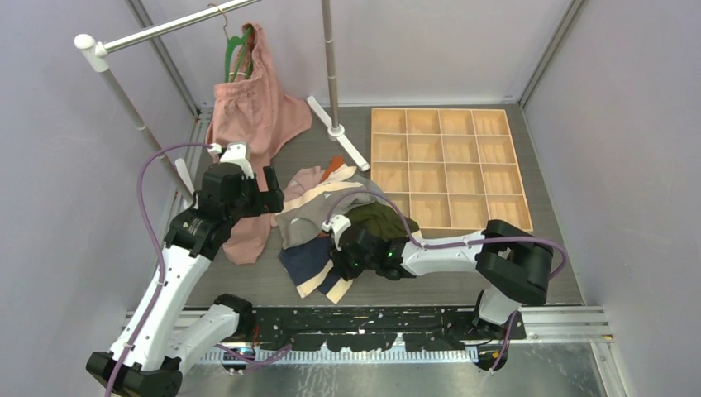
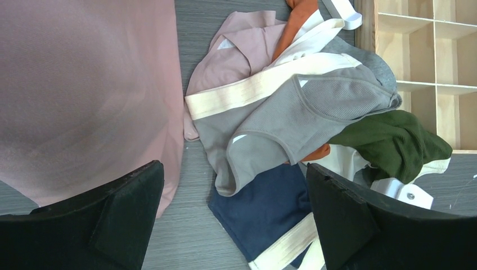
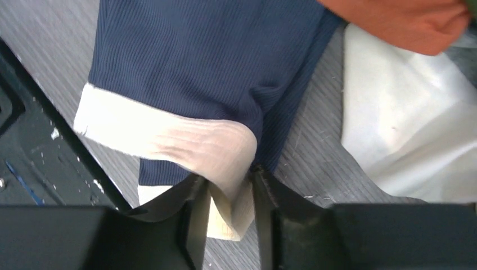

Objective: Roll the underwear
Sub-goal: Pick up the underwear from the center of the board.

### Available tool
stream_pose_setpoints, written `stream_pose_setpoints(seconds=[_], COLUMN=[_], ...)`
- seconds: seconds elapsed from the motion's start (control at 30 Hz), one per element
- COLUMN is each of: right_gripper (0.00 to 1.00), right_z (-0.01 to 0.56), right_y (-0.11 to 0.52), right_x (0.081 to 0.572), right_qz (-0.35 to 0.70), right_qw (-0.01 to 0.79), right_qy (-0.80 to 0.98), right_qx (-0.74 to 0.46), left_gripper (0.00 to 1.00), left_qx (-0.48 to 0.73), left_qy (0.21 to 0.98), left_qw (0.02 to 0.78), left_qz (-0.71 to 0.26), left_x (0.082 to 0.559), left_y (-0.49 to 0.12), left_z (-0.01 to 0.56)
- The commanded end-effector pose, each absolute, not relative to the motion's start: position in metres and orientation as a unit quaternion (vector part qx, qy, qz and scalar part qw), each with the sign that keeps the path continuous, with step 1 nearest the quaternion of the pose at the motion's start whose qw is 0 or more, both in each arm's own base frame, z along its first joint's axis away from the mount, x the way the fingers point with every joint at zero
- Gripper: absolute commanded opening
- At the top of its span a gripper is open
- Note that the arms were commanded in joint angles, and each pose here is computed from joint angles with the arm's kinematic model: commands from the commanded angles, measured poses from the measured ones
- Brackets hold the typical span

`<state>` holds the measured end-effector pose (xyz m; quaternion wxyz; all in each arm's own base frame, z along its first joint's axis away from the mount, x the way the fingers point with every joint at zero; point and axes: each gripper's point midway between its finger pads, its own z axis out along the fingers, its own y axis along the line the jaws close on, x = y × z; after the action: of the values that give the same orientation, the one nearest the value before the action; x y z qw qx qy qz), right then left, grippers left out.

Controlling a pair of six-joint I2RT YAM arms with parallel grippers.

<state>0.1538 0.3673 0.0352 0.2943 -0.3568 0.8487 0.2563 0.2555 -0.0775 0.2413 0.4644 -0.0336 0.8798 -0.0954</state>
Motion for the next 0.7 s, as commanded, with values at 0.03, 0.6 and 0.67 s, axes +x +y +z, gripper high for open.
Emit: stream_pose_setpoints(seconds=[0.03,0.6,0.67], right_gripper=[0.07,0.01,0.01], right_z=[0.09,0.289,0.299], right_y=[0.371,0.171,0.136], right_x=[0.187,0.263,0.263], right_qz=[0.251,0.142,0.118], right_qw=[0.396,0.578,0.588], right_qy=[0.829,0.801,0.792], right_qx=[-0.305,0.069,0.115], left_gripper=[0.98,1.0,1.0], left_qx=[-0.035,0.055,0.064], left_qy=[0.867,0.861,0.862], left_qw=[0.485,0.49,0.483], left_qz=[-0.107,-0.128,-0.136], left_x=[0.26,0.249,0.253], left_y=[-0.079,-0.181,-0.203], left_z=[0.252,0.257,0.249])
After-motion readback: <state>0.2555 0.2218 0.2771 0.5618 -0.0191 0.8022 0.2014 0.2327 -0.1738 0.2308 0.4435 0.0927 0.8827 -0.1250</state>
